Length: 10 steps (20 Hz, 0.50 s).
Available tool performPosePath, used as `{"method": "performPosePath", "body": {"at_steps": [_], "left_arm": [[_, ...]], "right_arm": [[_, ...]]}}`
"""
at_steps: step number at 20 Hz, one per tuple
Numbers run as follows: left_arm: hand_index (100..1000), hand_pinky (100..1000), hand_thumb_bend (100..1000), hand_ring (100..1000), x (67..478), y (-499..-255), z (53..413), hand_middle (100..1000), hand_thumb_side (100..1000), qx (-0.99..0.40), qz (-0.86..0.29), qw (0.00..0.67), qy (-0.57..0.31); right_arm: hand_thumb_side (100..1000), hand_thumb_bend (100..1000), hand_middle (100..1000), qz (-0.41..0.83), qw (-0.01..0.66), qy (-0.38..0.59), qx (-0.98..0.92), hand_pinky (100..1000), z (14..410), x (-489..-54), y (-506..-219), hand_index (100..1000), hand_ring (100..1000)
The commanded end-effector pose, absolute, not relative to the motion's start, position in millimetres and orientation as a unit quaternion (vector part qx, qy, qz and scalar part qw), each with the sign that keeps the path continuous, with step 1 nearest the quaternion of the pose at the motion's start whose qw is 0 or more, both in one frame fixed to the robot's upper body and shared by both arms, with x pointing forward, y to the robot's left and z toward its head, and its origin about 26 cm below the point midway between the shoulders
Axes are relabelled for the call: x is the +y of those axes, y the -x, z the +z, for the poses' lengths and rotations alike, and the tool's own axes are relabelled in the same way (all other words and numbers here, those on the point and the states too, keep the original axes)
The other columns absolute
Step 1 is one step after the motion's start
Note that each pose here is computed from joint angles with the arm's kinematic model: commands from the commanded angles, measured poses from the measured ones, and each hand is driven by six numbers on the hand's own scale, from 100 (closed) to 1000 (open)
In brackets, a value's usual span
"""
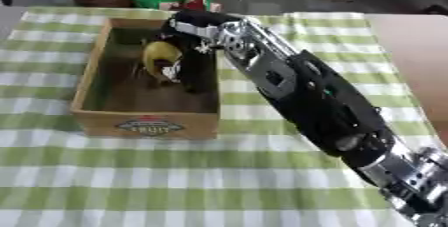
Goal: Pick up objects on the table and place them in the box.
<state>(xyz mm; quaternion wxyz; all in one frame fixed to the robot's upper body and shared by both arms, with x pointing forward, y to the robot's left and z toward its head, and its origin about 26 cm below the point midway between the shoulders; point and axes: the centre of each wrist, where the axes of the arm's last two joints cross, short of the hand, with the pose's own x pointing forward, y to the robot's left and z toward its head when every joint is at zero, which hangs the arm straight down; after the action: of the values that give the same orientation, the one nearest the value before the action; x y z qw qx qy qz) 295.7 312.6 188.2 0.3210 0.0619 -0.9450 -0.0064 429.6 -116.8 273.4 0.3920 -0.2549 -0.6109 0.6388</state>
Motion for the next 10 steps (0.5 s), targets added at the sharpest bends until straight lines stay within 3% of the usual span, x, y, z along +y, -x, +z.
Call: {"method": "performPosePath", "body": {"at_steps": [1, 4, 10], "left_arm": [[740, 472, 100, 568, 313.1, -294.6, 195.9, 623, 853, -0.949, -0.015, 0.310, -0.062], [740, 472, 100, 568, 313.1, -294.7, 195.7, 623, 853, -0.948, -0.016, 0.310, -0.062], [740, 472, 100, 568, 313.1, -294.8, 195.7, 623, 853, -0.949, -0.015, 0.310, -0.062]], "right_arm": [[253, 100, 459, 0.646, 0.390, 0.261, -0.602, 665, 284.6, -115.9, -437.1, 606, 666], [241, 100, 589, 0.661, 0.391, 0.248, -0.591, 701, 286.3, -117.1, -442.2, 687, 747], [241, 100, 589, 0.672, 0.389, 0.241, -0.582, 701, 289.7, -119.6, -443.8, 687, 747]]}}
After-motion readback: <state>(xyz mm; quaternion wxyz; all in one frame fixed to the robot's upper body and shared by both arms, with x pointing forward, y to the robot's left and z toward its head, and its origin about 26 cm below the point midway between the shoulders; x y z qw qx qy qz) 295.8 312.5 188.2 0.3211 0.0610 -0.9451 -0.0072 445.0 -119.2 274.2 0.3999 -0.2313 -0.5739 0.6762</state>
